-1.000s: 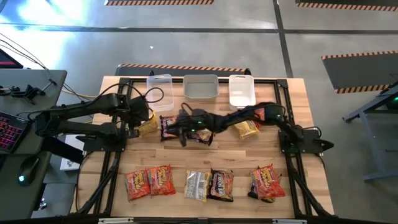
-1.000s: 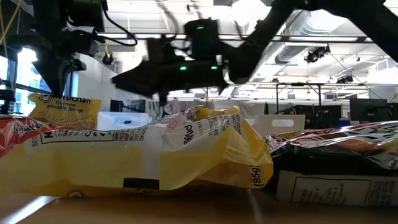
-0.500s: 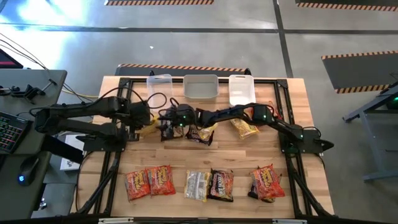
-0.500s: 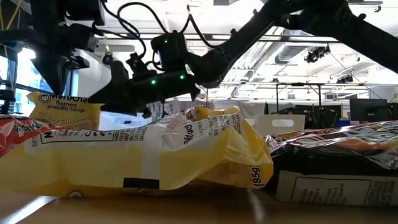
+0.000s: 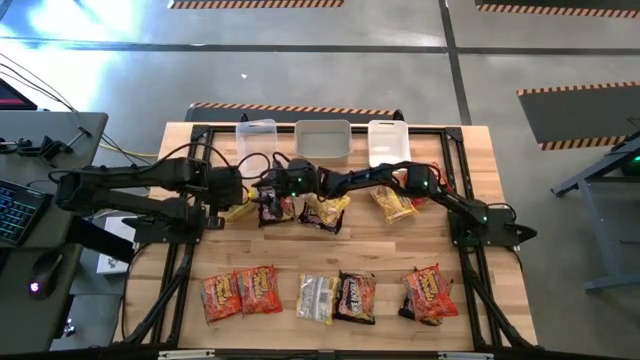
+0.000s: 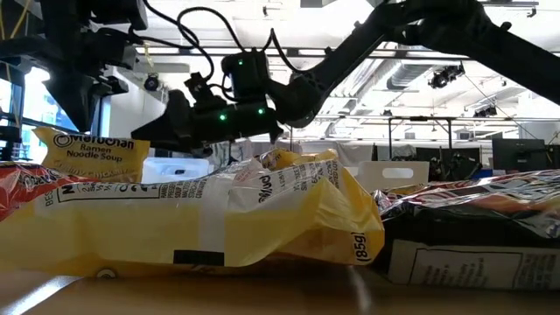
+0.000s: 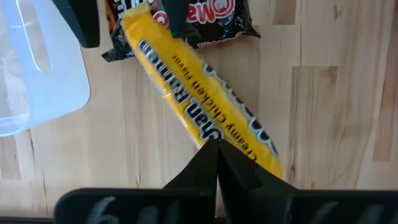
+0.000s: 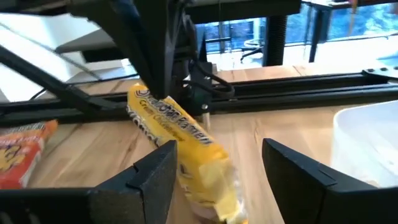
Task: Sort Maruchan noodles
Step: Put the yellow noodle pack into the transparent bin
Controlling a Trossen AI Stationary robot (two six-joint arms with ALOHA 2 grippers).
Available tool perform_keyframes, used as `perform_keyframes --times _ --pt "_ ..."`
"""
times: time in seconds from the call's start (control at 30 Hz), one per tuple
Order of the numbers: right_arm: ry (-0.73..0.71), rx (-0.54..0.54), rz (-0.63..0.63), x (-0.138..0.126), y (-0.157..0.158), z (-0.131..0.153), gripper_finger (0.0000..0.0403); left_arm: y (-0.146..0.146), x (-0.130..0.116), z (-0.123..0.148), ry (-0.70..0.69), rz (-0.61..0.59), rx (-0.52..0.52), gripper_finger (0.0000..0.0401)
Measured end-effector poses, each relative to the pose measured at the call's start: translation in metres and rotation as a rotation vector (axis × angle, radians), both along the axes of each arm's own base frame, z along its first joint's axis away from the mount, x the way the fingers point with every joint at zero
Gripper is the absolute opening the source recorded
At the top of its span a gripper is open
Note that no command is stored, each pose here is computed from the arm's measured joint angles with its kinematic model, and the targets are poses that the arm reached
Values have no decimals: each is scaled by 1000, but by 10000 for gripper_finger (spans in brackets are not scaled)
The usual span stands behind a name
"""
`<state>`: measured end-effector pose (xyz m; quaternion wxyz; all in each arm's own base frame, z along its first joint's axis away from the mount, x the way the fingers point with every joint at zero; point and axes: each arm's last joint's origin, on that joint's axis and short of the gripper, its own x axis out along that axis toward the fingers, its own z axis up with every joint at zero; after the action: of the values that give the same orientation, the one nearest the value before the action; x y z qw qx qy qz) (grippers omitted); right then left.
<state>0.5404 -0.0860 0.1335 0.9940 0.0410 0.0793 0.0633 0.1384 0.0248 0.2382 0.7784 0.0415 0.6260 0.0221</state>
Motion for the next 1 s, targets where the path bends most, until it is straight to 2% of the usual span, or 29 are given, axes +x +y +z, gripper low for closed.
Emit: perform_keyframes --times 0.1,0.3,0.53,0.77,1.0 --pt "-7 -20 49 0 3 0 220 0 0 0 0 0 0 0" --pt "16 -57 64 1 6 -8 220 0 1 0 -7 12 -1 0" --pt "34 -62 64 1 7 -18 213 1 2 1 -27 90 -8 13" --pt "19 -82 67 1 8 -17 153 0 5 12 -82 218 -94 66" --pt "21 -56 63 1 7 -17 91 -5 13 15 -127 321 -144 145"
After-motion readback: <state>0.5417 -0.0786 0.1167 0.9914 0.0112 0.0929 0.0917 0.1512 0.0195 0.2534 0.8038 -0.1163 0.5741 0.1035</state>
